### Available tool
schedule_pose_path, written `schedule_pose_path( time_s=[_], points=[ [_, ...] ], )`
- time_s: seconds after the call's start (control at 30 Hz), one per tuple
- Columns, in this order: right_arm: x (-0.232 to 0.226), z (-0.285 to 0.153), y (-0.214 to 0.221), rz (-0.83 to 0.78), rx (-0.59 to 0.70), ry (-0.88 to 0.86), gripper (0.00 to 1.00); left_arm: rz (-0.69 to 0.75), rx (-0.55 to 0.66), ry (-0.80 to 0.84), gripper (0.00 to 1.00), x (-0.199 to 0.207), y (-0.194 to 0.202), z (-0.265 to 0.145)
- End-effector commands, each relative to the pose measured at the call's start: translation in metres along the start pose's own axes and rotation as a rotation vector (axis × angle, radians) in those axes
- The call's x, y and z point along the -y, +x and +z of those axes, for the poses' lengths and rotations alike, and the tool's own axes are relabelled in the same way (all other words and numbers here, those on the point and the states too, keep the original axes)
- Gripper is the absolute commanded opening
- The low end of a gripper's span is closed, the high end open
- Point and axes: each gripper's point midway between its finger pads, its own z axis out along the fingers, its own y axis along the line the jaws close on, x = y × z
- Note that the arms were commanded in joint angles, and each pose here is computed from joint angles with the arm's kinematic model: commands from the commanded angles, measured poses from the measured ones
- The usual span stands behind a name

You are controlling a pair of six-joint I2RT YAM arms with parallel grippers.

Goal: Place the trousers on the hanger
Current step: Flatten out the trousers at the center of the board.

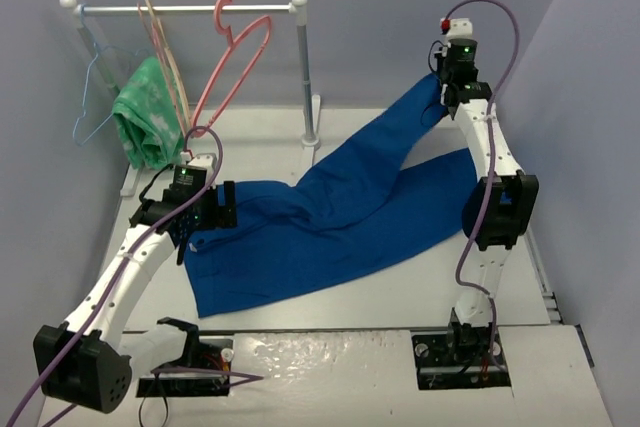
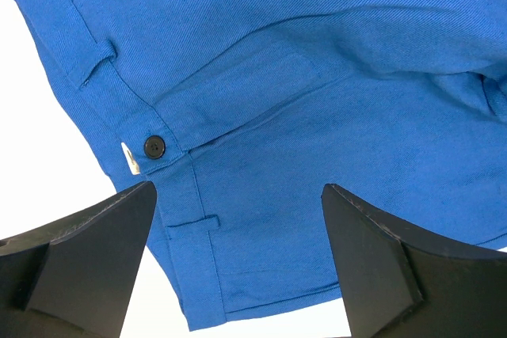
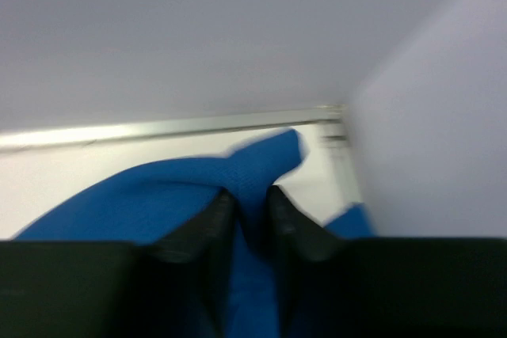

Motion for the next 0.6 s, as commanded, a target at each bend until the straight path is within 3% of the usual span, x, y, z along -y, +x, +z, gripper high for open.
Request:
schedule_pose_path(
  time_s=[0.0,0.07,0.17,0.27,0.33,0.43,0.57],
  points=[
    [0.11,0.0,-0.035,0.003,0.043,0.489,0.34,-0.006,0.063,-0.004,0.83,-0.001,-0.017,-0.007],
    [0.129,0.004,-0.034,0.021,0.042,0.552,0.58,-0.007,0.065,-0.003,0.83,-0.001,-0.017,-0.007],
    [0.128,0.001,-0.037,0.051,0.054,0.537,0.84,-0.008,0.064,-0.005,0.83,-0.001,-0.017,-0.007],
    [0.105,-0.01,-0.04,0.096,0.076,0.409,0.94,-0.007,0.063,-0.005,0.83,-0.001,-0.017,-0.006],
    [0.062,-0.016,-0.025,0.106,0.051,0.267,0.97,-0.007,0.058,-0.004,0.83,-0.001,-0.017,-0.006],
    [0.005,-0.034,0.023,0.133,-0.041,0.082,0.98,-0.007,0.053,-0.008,0.83,-0.001,-0.016,-0.004],
    [-0.053,-0.058,0.086,0.231,-0.141,-0.039,0.98,-0.011,0.046,-0.016,0.83,-0.003,-0.015,-0.002]
  ],
)
